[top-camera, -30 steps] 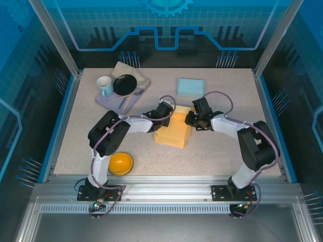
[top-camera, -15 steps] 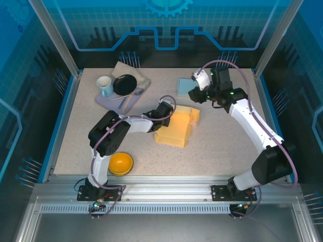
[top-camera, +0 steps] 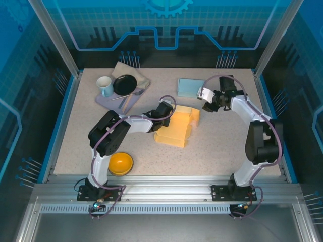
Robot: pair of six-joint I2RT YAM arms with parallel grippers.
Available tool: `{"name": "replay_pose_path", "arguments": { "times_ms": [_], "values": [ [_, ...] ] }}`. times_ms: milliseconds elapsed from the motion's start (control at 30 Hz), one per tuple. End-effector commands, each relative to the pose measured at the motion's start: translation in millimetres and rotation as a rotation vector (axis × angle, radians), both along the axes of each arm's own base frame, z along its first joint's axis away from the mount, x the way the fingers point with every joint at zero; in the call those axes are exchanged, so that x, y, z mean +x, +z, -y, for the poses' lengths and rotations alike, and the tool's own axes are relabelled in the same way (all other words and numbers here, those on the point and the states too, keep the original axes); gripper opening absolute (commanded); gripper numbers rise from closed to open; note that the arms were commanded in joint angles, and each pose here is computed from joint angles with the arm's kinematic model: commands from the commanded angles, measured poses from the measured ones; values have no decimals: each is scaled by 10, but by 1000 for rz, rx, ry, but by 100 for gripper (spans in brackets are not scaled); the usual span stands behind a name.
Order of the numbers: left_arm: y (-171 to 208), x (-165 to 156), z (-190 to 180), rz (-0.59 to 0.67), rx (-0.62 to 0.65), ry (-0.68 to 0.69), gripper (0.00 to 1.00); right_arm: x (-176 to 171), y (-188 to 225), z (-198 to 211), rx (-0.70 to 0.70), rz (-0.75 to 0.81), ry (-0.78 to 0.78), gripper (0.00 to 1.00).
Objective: Fold the paper box
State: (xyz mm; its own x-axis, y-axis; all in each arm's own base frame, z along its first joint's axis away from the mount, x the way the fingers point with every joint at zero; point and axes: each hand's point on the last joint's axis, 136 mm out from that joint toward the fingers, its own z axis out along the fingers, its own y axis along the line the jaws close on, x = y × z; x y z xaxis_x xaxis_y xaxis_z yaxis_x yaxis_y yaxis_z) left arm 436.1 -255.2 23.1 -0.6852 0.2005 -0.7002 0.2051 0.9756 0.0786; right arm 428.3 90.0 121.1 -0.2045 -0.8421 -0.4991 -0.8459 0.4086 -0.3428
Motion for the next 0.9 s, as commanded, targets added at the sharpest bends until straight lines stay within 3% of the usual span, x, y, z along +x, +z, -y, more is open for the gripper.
{"name": "replay_pose_path", "arguments": {
  "times_ms": [0, 233, 333, 867],
  "values": [
    [-482, -299, -201, -159, 144, -31, 2, -53, -154, 52, -47, -10, 47, 45],
    [-482, -293, -208, -157, 142, -25, 2, -219, -212, -50, -3, -48, 95, 46],
    [-484, -292, -210, -157, 143, -24, 2, -231, -257, -60, -3, -54, 86, 51],
    [-486, -294, -209, -159, 144, -25, 2, -343, -314, -525, 87, -118, 140, 51]
  ]
}}
